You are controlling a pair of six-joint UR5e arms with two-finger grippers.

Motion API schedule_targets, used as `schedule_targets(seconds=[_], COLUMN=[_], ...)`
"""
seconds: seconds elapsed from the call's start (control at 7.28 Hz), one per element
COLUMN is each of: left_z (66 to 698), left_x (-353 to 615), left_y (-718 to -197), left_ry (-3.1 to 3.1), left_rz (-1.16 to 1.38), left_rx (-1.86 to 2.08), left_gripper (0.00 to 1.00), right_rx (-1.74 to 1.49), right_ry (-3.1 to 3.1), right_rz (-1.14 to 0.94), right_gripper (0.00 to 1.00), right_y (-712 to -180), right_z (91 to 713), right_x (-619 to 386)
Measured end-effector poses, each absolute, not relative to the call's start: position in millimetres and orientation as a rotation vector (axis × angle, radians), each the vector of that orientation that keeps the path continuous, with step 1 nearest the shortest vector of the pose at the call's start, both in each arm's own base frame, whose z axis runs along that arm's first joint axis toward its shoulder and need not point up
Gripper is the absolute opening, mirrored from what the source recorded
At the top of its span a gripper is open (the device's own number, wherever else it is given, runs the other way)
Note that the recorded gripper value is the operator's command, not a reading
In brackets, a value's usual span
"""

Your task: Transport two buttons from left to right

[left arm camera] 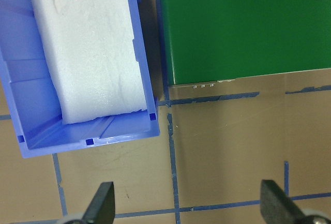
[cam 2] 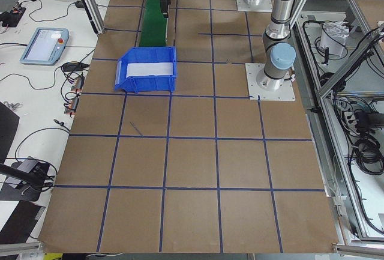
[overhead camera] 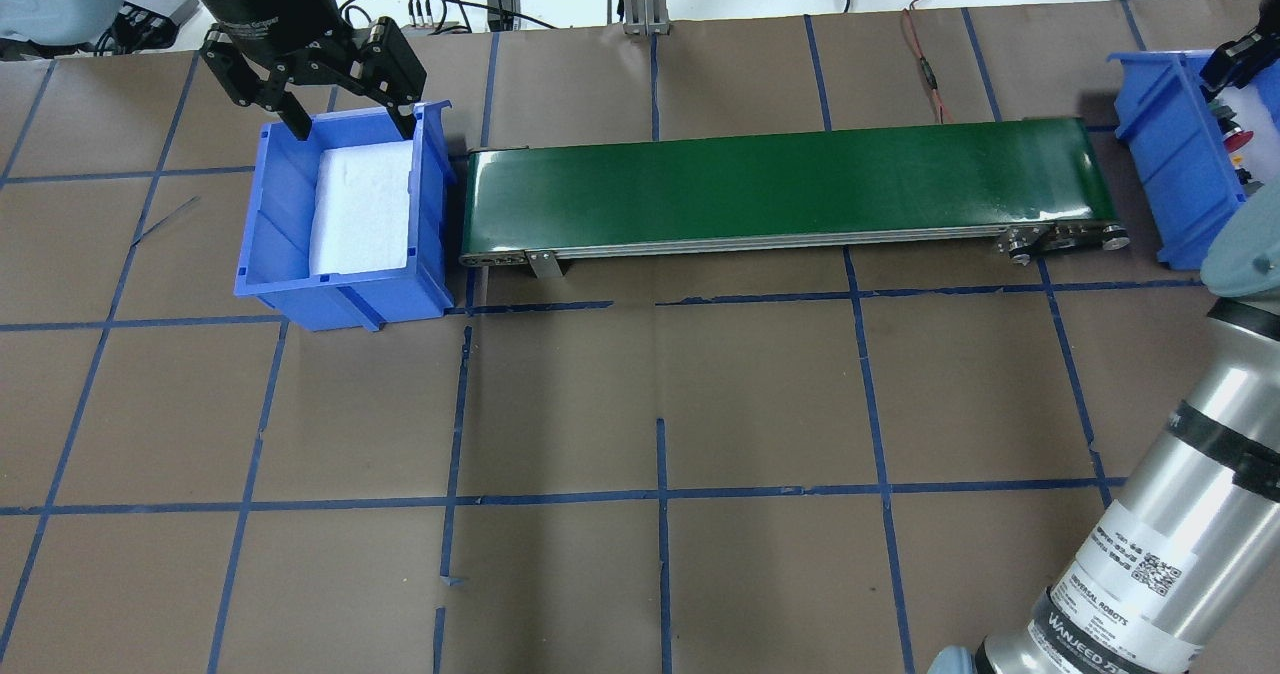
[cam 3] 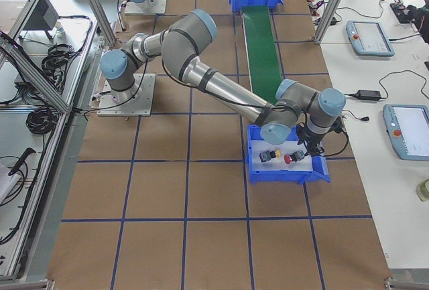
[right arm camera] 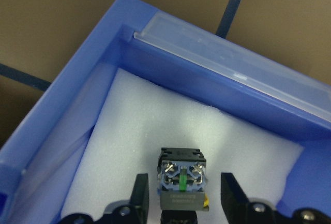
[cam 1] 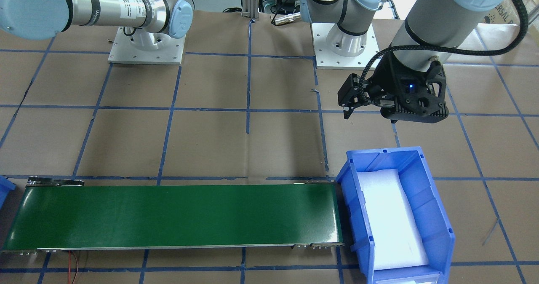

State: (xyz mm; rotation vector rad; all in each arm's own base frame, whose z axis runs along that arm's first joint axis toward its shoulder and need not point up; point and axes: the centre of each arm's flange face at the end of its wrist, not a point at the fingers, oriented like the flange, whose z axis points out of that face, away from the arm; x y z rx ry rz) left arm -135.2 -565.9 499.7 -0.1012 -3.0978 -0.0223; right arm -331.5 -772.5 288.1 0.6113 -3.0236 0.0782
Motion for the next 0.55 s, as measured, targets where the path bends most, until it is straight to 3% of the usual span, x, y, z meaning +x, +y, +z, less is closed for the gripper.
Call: schedule_targets(seconds=[0.55], left_z=[501.8], left_x=[-141.1], left_y=[-567.2], left_ry=[-3.075], left_rz=[0.006], left_rx=[-0.103], left_gripper=[1.00], right_rx=[0.751], right_ry=[-2.956], right_rz=[0.161], right_gripper=[0.65], right_y=[-785.5], right_z=[398.6], right_x=[-171.9])
